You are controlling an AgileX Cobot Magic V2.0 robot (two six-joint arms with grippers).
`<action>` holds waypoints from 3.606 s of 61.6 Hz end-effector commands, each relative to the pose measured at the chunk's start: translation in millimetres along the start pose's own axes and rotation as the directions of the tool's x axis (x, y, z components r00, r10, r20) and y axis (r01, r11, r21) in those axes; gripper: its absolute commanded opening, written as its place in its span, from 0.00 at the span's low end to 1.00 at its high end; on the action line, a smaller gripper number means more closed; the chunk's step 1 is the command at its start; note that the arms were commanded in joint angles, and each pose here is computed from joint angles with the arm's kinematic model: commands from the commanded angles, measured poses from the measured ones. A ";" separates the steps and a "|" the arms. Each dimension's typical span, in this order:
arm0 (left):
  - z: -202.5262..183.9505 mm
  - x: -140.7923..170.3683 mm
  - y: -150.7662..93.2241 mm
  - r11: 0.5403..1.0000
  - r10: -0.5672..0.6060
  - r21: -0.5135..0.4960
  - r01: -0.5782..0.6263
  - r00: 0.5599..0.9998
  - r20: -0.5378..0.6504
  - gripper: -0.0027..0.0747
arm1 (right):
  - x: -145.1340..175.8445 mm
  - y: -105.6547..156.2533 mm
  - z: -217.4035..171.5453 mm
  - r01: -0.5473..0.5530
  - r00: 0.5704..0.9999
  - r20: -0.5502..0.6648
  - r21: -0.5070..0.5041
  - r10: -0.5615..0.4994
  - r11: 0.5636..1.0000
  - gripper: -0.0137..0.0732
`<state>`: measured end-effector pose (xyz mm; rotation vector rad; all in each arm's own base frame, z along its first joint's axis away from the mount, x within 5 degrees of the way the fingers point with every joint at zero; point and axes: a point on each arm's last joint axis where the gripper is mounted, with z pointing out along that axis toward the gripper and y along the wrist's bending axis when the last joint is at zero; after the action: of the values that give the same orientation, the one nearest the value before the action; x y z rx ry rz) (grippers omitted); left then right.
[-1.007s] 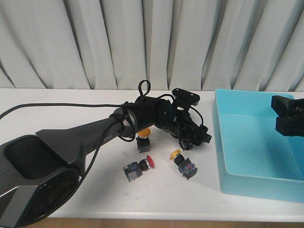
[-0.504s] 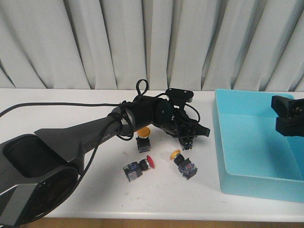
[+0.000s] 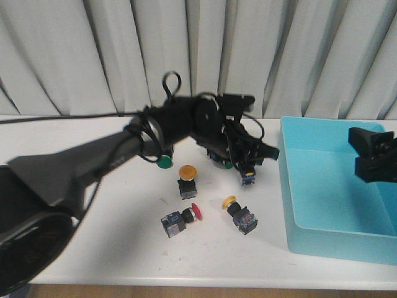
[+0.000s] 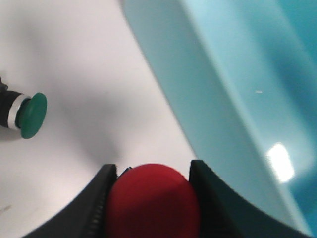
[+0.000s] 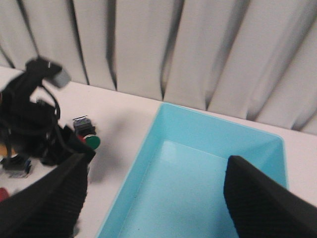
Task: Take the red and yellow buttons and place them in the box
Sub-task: 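Carry the red button toward the box and bring the right gripper to it, then grasp the red button with the right gripper, open and withdraw left gripper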
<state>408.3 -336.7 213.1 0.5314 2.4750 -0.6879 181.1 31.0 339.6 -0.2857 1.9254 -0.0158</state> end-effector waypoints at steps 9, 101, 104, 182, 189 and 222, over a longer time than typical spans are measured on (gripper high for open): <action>-124.6 -37.2 -45.8 0.994 0.042 0.093 -0.054 0.991 0.127 0.03 | -14.1 31.9 6.5 0.253 0.966 0.089 -0.131 -0.243 0.958 0.78; -209.0 -39.1 -98.5 0.868 -0.221 0.471 0.156 0.971 0.087 0.06 | -23.1 57.2 46.9 0.260 0.945 0.252 -0.190 -0.208 0.947 0.78; -208.5 -37.8 -101.5 0.867 -0.217 0.475 0.153 0.973 0.083 0.06 | -22.8 57.6 48.2 0.263 0.944 0.252 -0.190 -0.212 0.946 0.77; -205.9 -35.1 -106.6 0.899 -0.096 0.438 0.024 0.985 0.143 0.77 | -16.1 59.5 57.7 0.263 0.954 0.201 -0.201 -0.223 0.944 0.15; -206.8 -39.1 -104.7 0.902 -0.080 0.431 -0.012 0.978 0.195 0.80 | -15.0 59.4 57.9 0.263 0.956 0.189 -0.203 -0.225 0.943 0.15; -303.9 -52.5 -87.1 0.918 0.280 0.091 -0.386 0.793 0.541 0.55 | -21.6 54.0 41.3 0.266 0.951 0.215 -0.187 -0.225 0.946 0.15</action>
<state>325.8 -276.0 441.5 0.7196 1.9518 -0.9124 219.3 93.5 307.6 -0.6873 1.8474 0.0426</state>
